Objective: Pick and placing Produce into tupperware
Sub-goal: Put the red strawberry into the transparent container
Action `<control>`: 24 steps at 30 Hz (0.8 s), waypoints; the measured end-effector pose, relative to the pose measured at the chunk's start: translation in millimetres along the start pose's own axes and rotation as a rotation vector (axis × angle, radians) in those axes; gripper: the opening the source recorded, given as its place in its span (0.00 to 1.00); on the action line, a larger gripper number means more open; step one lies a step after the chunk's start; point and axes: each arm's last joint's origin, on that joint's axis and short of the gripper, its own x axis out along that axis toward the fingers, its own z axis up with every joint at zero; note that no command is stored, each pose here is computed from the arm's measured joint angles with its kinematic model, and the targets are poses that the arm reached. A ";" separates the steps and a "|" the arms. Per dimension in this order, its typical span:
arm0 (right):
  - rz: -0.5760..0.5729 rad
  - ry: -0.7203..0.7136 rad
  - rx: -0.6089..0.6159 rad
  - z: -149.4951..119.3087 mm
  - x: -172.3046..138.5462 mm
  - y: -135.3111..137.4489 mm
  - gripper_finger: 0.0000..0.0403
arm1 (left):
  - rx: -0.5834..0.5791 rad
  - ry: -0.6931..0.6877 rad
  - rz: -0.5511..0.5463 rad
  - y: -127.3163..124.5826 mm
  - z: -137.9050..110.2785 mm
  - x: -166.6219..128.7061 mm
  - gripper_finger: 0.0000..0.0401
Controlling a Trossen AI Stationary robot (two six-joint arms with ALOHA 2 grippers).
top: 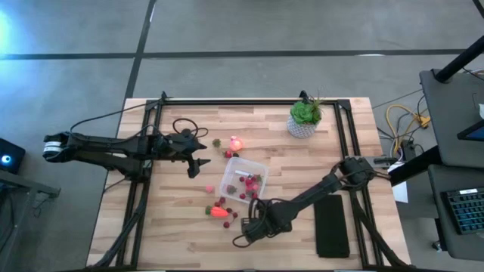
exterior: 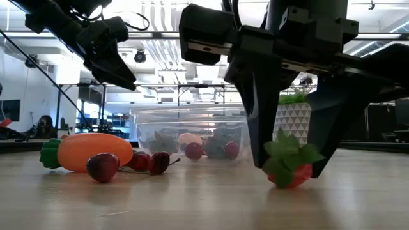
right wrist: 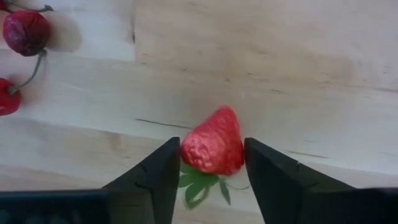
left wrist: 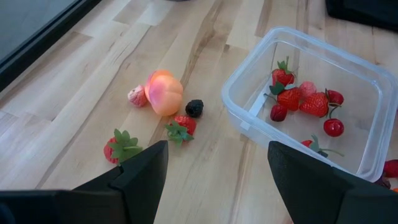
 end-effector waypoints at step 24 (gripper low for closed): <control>0.175 -0.281 -0.108 57.6 -74.4 24.4 0.36 | -0.005 -0.011 -0.002 -0.2 1.1 0.1 0.65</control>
